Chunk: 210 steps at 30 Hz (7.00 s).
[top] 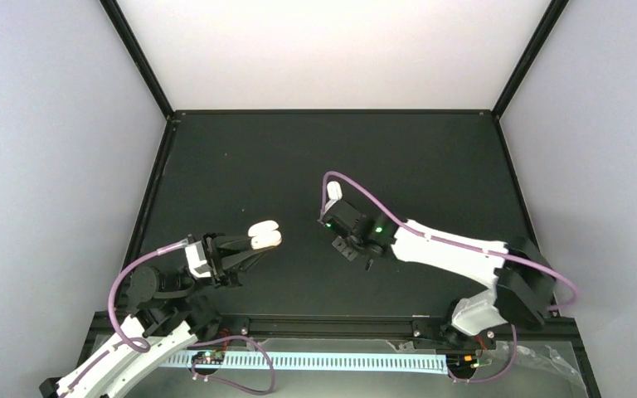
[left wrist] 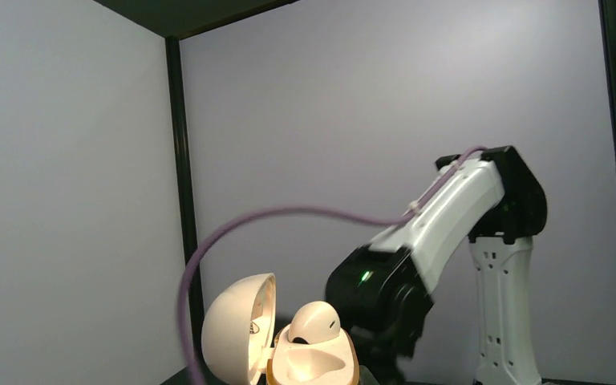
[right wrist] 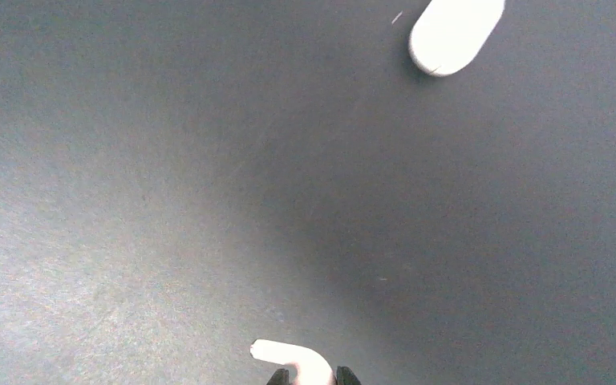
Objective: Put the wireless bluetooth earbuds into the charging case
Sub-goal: Pick up the earbud from the center of the board, then place the earbud in the charging case, then close the charging case, then place the charging case at the center of the board.
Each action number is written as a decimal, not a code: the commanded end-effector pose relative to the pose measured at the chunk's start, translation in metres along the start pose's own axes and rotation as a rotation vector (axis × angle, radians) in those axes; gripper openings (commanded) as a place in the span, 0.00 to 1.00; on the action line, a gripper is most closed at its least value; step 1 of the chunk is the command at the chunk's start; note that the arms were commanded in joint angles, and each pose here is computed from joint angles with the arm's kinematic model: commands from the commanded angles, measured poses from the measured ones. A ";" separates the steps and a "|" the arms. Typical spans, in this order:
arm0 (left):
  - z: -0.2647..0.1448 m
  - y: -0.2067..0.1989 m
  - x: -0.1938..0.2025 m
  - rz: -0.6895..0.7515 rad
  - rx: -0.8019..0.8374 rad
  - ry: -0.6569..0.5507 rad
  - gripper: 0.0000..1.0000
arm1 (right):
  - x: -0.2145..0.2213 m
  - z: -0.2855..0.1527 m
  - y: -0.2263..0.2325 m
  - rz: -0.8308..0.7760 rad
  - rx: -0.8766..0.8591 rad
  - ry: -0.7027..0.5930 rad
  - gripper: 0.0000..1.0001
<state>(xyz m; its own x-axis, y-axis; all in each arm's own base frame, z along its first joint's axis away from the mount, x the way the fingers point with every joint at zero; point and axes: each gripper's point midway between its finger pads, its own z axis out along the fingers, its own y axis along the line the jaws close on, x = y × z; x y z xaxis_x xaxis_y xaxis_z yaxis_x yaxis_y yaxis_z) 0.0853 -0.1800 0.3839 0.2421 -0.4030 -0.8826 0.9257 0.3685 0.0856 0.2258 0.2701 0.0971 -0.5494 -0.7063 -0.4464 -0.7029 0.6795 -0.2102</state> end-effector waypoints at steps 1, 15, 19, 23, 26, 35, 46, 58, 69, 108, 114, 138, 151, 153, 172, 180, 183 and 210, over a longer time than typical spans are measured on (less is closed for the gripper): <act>0.004 0.005 0.000 0.019 -0.025 0.006 0.02 | -0.033 -0.078 -0.034 0.022 0.177 -0.217 0.12; 0.056 0.025 0.011 0.019 -0.005 -0.007 0.02 | -0.057 -0.271 -0.072 -0.128 0.380 -0.490 0.13; 0.071 0.030 0.019 0.031 0.004 -0.008 0.02 | -0.064 -0.290 -0.066 -0.169 0.375 -0.564 0.12; 0.085 0.029 0.032 0.031 0.048 0.018 0.02 | -0.076 -0.307 -0.057 -0.197 0.339 -0.654 0.12; 0.091 0.025 0.040 0.025 0.086 0.034 0.02 | -0.085 -0.313 -0.048 -0.236 0.333 -0.690 0.13; 0.092 0.008 0.050 0.064 0.195 0.057 0.02 | -0.108 -0.334 -0.012 -0.326 0.216 -0.801 0.13; 0.093 0.006 0.059 0.067 0.211 0.091 0.01 | -0.117 -0.334 0.026 -0.412 0.091 -0.828 0.13; 0.095 0.019 0.079 -0.038 0.122 0.191 0.02 | -0.128 -0.306 0.040 -0.455 0.195 -0.788 0.13; 0.094 0.020 0.084 -0.060 0.105 0.224 0.01 | -0.120 -0.276 0.042 -0.467 0.258 -0.718 0.13; 0.094 0.023 0.079 -0.063 0.077 0.210 0.02 | -0.117 -0.256 0.046 -0.468 0.286 -0.677 0.13; 0.094 0.023 0.078 -0.063 0.078 0.210 0.02 | -0.119 -0.257 0.048 -0.464 0.278 -0.682 0.13; 0.094 0.027 0.073 -0.093 0.051 0.190 0.01 | -0.118 -0.261 0.056 -0.448 0.196 -0.686 0.22; 0.092 0.026 0.073 -0.114 0.045 0.181 0.02 | -0.137 -0.359 -0.002 -0.059 0.018 -0.914 0.66; 0.091 0.025 0.070 -0.119 0.053 0.171 0.02 | -0.136 -0.356 -0.020 0.022 0.010 -0.913 0.69; 0.079 -0.016 0.024 -0.122 0.263 0.040 0.01 | -0.131 -0.283 -0.003 0.055 -0.282 -0.722 0.69; 0.083 -0.010 0.027 -0.131 0.235 0.046 0.02 | -0.122 -0.287 0.004 0.034 -0.334 -0.726 0.69; 0.084 -0.004 0.032 -0.144 0.196 0.062 0.02 | -0.122 -0.284 -0.015 0.096 -0.238 -0.737 0.70; -0.027 0.163 0.352 -0.917 -0.813 0.932 0.02 | -0.002 -0.182 -0.105 0.627 0.061 -0.704 0.80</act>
<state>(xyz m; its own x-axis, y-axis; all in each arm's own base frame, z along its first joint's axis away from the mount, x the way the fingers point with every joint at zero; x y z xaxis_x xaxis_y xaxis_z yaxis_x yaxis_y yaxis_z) 0.3019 -0.2305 0.0700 -0.8427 -0.1787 -0.5079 0.1923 0.7812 -0.5939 0.2159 0.1711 0.2647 -0.4433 0.0090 -0.8963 -0.3600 0.9140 0.1872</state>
